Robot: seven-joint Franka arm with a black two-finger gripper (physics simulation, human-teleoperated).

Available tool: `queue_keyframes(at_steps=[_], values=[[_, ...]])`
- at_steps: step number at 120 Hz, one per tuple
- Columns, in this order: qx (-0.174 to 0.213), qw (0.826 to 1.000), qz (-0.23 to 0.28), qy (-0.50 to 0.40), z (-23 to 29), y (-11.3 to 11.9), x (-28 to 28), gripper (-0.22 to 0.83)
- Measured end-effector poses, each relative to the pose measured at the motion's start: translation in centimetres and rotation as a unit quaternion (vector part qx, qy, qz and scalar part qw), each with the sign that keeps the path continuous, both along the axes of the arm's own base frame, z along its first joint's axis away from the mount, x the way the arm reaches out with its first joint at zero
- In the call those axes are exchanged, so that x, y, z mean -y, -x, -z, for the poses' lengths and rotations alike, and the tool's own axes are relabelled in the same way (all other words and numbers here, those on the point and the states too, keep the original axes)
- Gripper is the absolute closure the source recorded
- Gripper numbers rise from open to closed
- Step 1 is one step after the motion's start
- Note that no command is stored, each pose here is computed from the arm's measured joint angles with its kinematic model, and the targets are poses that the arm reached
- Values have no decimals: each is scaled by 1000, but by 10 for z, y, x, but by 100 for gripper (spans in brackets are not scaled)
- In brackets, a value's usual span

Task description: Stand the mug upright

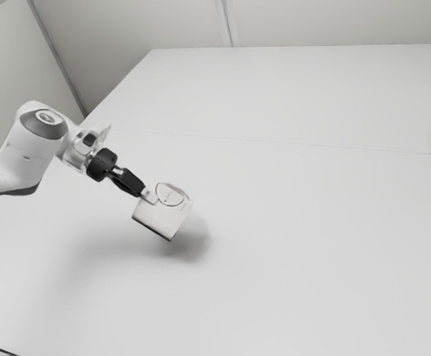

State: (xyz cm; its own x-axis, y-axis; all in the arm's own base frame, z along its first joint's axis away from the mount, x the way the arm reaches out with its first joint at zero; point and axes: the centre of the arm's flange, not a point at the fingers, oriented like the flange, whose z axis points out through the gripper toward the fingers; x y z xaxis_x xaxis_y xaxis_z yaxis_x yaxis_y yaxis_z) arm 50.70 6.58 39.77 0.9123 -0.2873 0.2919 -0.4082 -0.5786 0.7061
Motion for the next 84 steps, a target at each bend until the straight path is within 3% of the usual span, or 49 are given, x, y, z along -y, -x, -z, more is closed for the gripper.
queue_keyframes(at_steps=[15, 45, 61, 84], values=[[-13, 991, 30, -133, -14, -10, 5, 78], [-19, 948, 34, -317, -31, -24, 24, 78], [-25, 931, 19, -364, -17, -24, 40, 78], [-27, 922, -10, -387, 14, -18, 67, 78]])
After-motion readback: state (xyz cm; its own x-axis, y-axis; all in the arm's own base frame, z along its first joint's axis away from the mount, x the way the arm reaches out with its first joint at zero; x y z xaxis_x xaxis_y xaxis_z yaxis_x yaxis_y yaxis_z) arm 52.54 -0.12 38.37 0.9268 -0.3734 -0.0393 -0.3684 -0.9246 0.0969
